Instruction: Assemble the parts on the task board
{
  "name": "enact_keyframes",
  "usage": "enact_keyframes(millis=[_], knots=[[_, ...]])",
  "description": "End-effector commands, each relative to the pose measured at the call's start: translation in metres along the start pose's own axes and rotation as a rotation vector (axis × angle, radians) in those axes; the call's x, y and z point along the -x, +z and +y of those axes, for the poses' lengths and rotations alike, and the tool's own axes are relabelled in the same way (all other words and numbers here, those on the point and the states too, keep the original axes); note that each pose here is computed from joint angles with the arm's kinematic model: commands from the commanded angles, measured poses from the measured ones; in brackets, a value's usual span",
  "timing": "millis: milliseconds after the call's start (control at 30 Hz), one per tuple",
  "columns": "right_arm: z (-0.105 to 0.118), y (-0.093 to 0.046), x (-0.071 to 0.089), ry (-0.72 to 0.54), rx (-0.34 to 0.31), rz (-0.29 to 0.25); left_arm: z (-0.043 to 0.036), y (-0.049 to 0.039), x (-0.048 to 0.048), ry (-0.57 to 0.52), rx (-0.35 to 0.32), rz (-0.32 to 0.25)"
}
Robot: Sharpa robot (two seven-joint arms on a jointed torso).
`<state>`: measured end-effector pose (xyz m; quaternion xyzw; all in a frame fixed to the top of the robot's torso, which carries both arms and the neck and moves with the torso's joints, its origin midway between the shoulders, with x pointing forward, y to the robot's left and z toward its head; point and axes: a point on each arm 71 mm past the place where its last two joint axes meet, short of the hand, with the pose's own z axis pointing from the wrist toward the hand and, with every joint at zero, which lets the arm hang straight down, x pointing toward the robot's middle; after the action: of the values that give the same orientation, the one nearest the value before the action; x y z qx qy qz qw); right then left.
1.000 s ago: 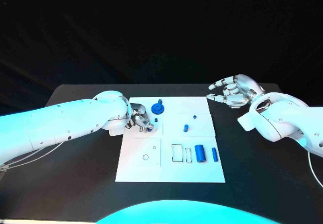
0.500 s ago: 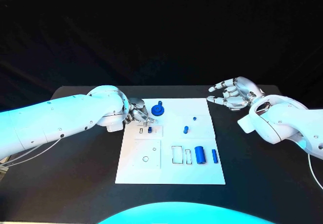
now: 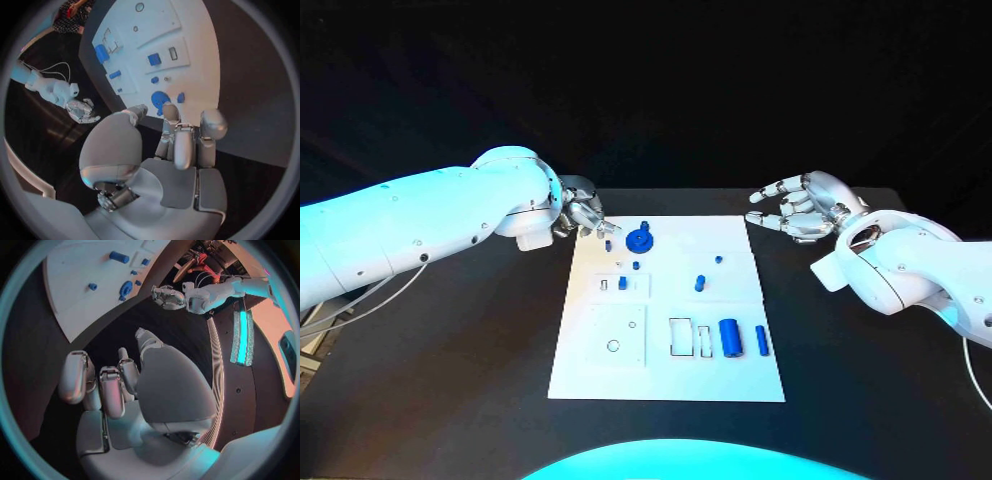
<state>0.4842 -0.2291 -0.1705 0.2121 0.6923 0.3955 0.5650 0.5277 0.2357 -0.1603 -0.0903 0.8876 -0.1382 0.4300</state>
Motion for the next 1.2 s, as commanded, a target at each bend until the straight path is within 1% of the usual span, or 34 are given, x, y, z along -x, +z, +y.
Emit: enact_keyframes(millis=[33, 133, 233, 400, 733, 867, 1000, 1200], knots=[[0.000, 0.000, 0.000, 0.001, 0.007, 0.004, 0.0036, 0.0040, 0.0064, -0.005, 0.011, 0.003], [0.000, 0.000, 0.000, 0.001, 0.007, 0.004, 0.0096, 0.0099, 0.0143, -0.002, 0.039, -0.010], [0.000, 0.000, 0.000, 0.001, 0.007, 0.004, 0.0123, 0.0154, 0.0184, -0.002, 0.057, -0.013], [0.001, 0.000, -0.001, 0.002, 0.009, 0.005, 0.0145, 0.0243, 0.0201, 0.004, 0.080, -0.003], [0.001, 0.000, -0.001, 0.002, 0.012, 0.006, 0.0132, 0.0370, 0.0149, -0.012, 0.093, 0.026], [0.002, 0.000, -0.001, 0.002, 0.015, 0.005, 0.0126, 0.0403, 0.0124, -0.017, 0.094, 0.033], [0.003, 0.000, -0.001, 0.003, 0.021, 0.000, 0.0111, 0.0446, 0.0077, -0.026, 0.093, 0.047], [0.003, 0.000, -0.001, 0.003, 0.026, -0.004, 0.0102, 0.0488, 0.0023, -0.031, 0.095, 0.062]])
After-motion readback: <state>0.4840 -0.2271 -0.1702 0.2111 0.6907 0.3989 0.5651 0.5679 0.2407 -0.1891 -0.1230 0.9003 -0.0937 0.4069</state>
